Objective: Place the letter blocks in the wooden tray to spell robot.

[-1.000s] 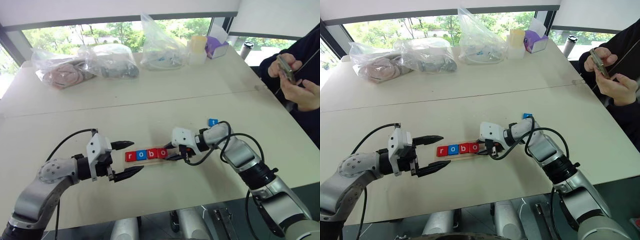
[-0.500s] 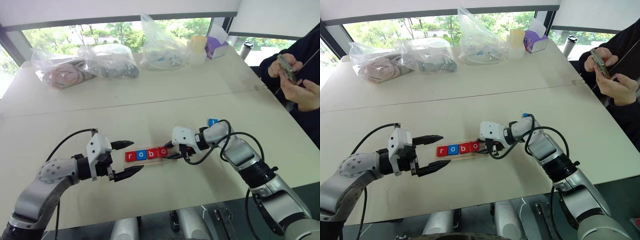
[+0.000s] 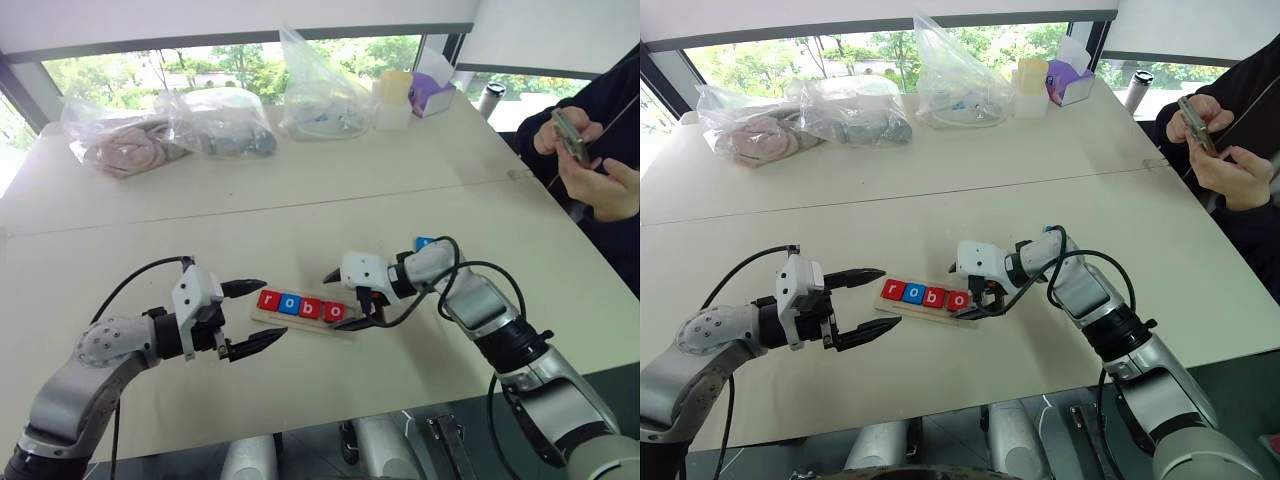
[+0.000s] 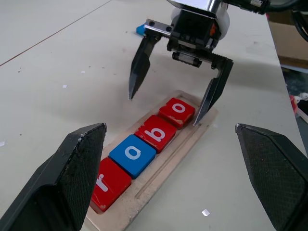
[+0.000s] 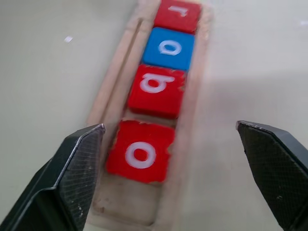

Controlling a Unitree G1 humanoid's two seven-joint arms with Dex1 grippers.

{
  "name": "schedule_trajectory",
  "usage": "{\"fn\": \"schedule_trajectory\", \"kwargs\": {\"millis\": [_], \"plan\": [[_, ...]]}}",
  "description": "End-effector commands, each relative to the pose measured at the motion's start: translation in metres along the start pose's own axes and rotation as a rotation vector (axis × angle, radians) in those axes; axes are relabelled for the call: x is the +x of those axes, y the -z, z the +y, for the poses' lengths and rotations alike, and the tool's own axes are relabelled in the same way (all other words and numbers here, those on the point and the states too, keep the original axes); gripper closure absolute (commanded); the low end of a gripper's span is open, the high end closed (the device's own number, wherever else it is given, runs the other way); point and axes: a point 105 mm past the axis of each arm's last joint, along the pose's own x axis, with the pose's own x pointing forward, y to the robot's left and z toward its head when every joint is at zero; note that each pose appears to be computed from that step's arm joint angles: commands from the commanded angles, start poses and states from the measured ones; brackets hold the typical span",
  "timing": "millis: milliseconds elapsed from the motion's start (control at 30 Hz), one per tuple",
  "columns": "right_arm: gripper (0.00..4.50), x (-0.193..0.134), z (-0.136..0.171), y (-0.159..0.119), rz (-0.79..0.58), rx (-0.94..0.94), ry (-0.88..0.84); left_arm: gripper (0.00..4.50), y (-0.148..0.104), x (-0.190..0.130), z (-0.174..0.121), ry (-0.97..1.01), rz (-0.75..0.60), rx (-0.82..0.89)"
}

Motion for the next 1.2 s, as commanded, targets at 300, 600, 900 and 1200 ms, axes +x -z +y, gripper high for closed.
{"fn": "schedule_trajectory", "kwargs": {"millis": [300,600,900,1200], "plan": [[0.02,-0.044,-0.031,-0.004,-0.030,0.019,0.231,0.00,-0.008,0.005,-0.003,0.022,-0.028,0.037],[0.02,-0.114,-0.063,0.043,0.073,0.323,0.814,0.00,-0.007,0.009,-0.004,0.040,-0.036,0.036],[0.02,-0.124,-0.044,0.072,0.126,0.574,1.095,0.00,-0.007,0.017,-0.002,0.090,-0.043,0.038],[0.02,-0.112,-0.036,0.090,0.139,0.780,1.235,0.00,-0.008,0.024,-0.001,0.121,-0.053,0.042]]}}
